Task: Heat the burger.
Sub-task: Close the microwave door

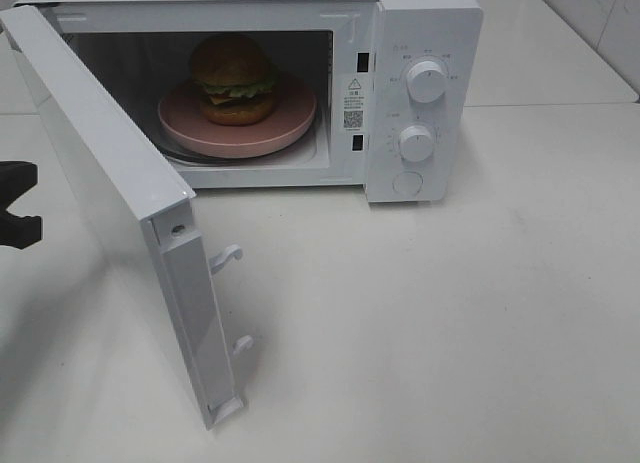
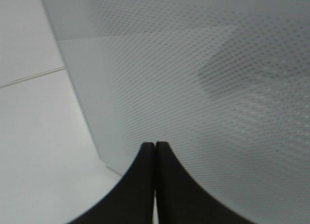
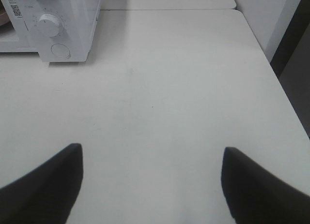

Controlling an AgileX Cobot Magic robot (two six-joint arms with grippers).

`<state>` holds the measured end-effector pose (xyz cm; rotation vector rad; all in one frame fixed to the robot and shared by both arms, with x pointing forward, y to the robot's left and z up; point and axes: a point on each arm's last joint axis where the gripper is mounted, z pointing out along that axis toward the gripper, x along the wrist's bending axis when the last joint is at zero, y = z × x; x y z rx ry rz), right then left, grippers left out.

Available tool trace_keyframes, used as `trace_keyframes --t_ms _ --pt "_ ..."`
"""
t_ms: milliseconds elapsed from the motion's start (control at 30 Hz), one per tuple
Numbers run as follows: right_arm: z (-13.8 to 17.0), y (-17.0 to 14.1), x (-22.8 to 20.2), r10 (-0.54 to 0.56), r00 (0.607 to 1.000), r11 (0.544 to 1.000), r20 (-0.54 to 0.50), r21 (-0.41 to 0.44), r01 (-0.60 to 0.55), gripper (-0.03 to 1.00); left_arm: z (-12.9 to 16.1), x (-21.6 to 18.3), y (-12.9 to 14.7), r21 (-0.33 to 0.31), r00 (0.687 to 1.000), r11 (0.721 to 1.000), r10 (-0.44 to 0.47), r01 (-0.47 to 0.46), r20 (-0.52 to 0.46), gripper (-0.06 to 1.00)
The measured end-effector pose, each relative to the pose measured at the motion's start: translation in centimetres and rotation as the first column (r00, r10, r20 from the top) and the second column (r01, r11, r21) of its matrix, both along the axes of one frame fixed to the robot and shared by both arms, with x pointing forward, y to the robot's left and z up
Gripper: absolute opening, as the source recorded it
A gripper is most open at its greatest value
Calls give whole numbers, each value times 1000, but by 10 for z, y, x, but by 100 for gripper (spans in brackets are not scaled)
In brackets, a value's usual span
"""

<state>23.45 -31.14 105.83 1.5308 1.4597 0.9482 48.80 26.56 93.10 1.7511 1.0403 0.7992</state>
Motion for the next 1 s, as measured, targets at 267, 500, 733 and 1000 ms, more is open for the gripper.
trace_keyframes --t_ms 267,500,733,1000 --pt "0 0 0 0 1000 1000 0 0 0 76 -11 4 -25 -13 998 998 -60 60 -31 0" --pt "0 0 0 0 1000 1000 0 0 0 76 -13 4 -41 -25 993 994 -111 110 -26 0" --pt "0 0 0 0 1000 1000 0 0 0 76 -5 15 -53 -29 992 991 -130 130 7 0" --pt "0 0 0 0 1000 1000 0 0 0 76 -1 28 -69 -31 988 988 -151 151 18 0"
